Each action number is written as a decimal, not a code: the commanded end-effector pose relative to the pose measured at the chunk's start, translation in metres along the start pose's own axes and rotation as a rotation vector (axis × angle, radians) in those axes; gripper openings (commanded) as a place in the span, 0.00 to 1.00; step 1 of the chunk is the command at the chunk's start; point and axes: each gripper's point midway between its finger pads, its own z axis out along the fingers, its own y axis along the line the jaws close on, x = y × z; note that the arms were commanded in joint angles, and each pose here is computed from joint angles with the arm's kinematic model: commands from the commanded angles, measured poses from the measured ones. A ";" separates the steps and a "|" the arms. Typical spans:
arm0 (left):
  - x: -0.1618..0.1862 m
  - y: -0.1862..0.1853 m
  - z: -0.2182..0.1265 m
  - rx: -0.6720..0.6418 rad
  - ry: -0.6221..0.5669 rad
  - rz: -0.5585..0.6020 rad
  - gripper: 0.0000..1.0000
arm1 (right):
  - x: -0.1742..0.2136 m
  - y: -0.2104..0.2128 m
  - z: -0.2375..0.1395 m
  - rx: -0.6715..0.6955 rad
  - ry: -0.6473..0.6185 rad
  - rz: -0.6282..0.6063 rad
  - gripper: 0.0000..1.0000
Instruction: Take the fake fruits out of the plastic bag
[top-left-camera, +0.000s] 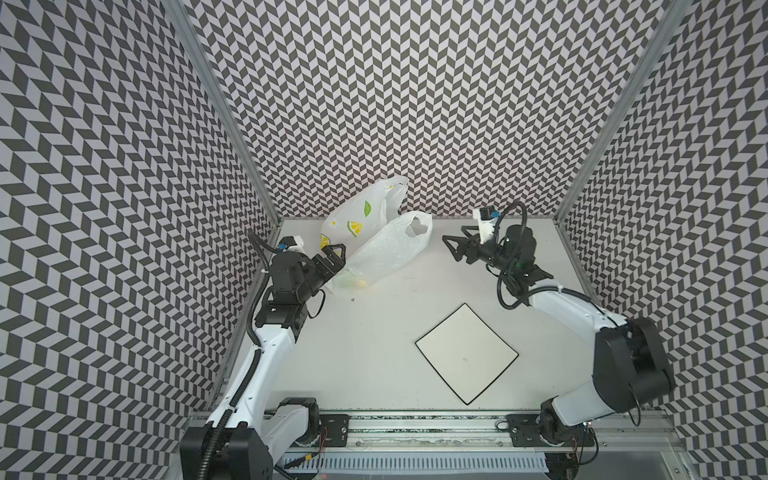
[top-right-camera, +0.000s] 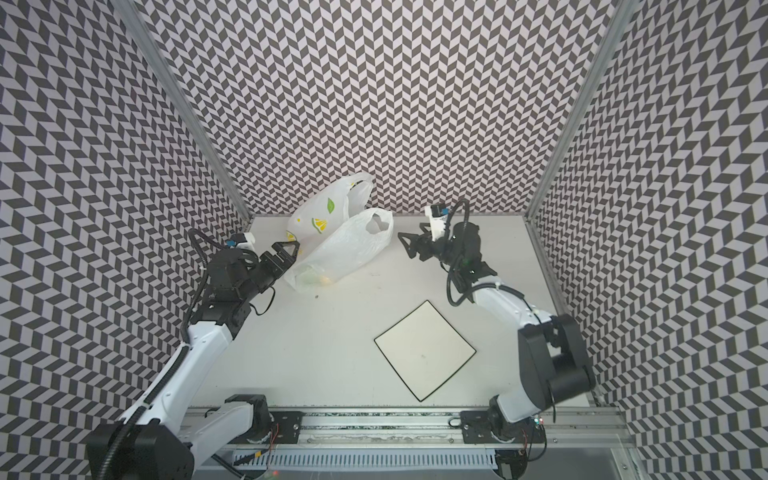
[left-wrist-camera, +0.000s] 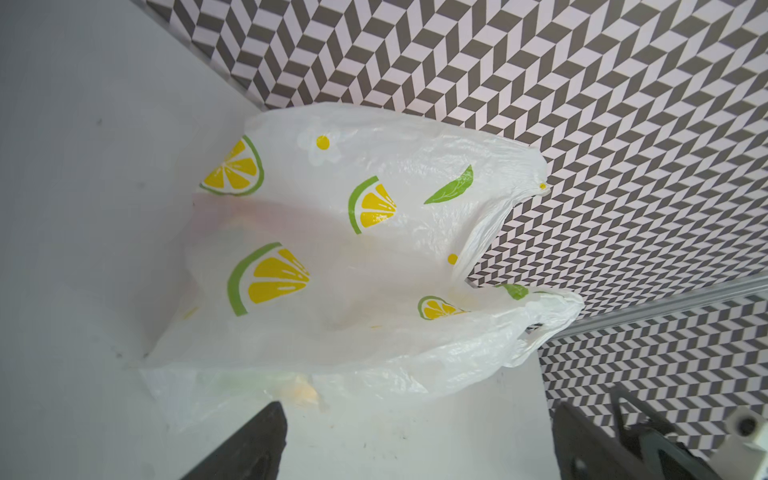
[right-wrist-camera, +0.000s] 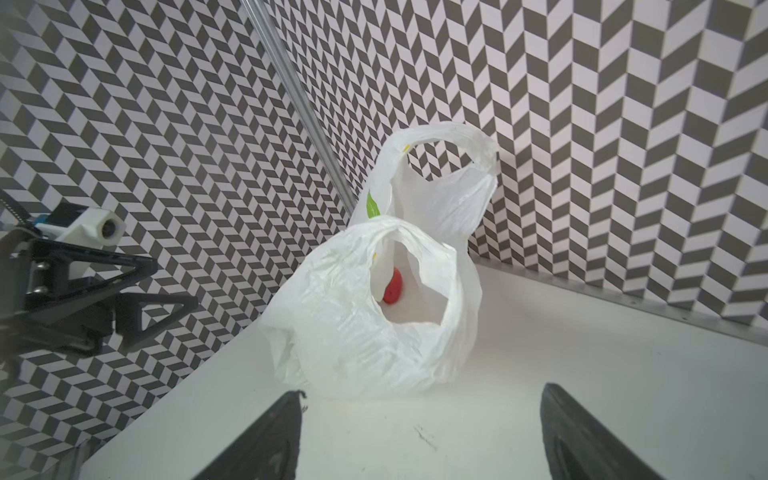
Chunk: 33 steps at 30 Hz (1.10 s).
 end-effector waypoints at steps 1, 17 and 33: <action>0.012 -0.015 -0.006 0.033 0.060 -0.111 0.99 | -0.005 0.000 0.031 -0.012 -0.010 -0.057 0.86; 0.044 -0.055 -0.007 0.098 0.167 -0.195 0.96 | 0.010 -0.013 0.093 -0.036 -0.085 0.112 0.28; 0.058 -0.097 -0.026 0.119 0.293 -0.406 0.96 | 0.006 0.091 0.035 -0.175 -0.117 -0.090 0.00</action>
